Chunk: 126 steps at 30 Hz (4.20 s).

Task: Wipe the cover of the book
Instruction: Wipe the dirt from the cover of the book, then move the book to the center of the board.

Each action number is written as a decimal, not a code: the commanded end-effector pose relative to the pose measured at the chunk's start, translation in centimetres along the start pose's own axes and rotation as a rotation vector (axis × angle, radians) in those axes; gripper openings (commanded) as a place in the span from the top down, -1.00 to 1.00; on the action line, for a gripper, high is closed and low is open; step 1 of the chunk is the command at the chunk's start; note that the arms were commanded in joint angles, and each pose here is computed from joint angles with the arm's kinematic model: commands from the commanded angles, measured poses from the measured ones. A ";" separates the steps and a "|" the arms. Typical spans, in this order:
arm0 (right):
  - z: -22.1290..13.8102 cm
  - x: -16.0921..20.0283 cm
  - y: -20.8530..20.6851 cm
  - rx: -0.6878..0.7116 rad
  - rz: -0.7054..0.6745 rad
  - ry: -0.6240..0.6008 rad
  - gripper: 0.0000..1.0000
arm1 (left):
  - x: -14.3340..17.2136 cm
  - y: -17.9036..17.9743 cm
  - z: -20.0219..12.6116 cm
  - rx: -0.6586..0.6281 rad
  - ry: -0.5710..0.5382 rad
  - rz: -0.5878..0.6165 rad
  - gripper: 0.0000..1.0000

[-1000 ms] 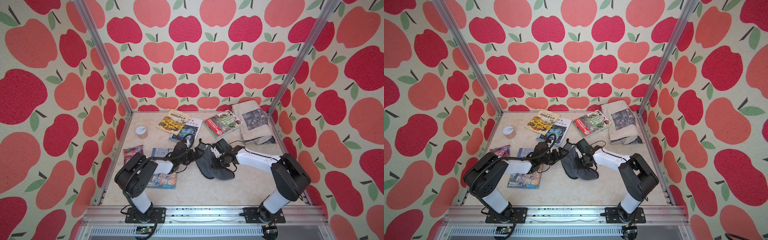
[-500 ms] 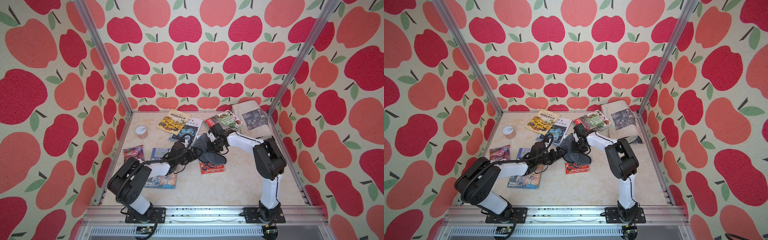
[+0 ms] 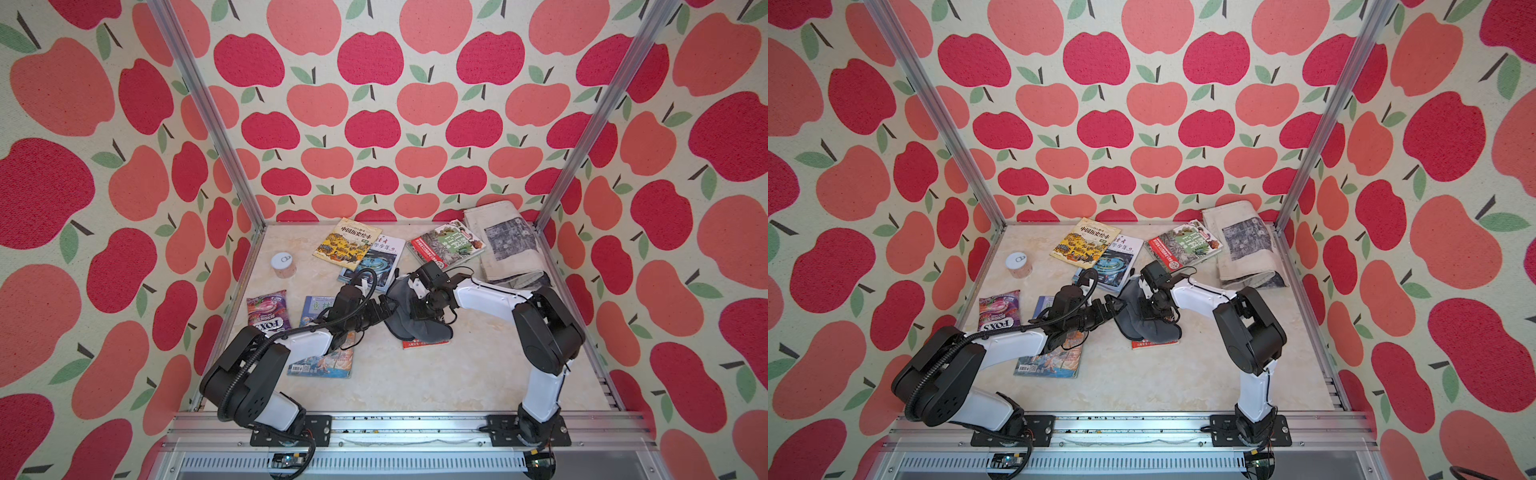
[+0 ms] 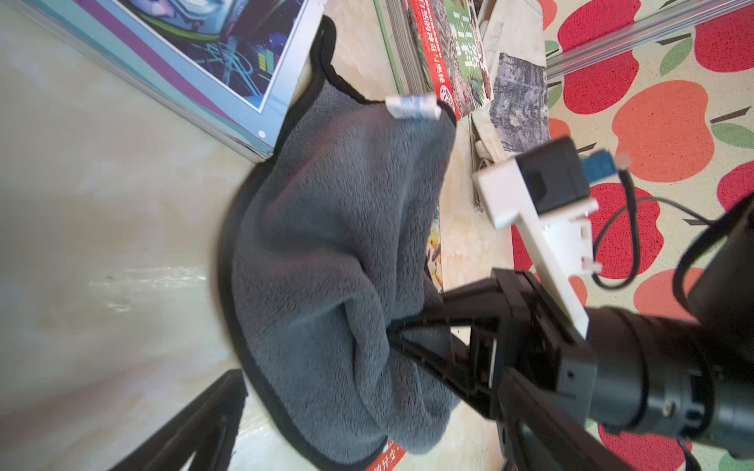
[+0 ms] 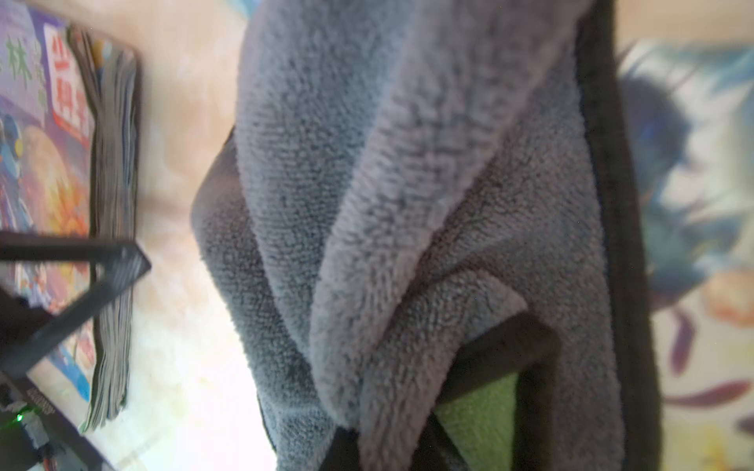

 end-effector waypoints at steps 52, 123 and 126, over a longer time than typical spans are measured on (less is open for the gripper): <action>3.1 -6.0 -3.2 0.099 0.026 0.017 1.00 | 1.2 -0.3 -2.4 -0.051 -0.014 0.032 -0.99; -19.3 11.2 -12.4 0.278 0.487 -0.390 1.00 | 12.6 -10.2 15.5 0.068 0.343 0.104 -0.99; -18.7 11.2 -12.6 0.272 0.501 -0.382 1.00 | 13.8 -11.7 16.6 0.080 0.366 0.118 -0.99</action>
Point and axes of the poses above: each gripper's point midway between its finger pads, its own z axis out along the fingers, its own y axis along the line the jaws close on, x = y × z, the point moved 7 cm from there along -z, back along the fingers, and after that the axes turned 4 degrees about -z, right-handed, at the moved point
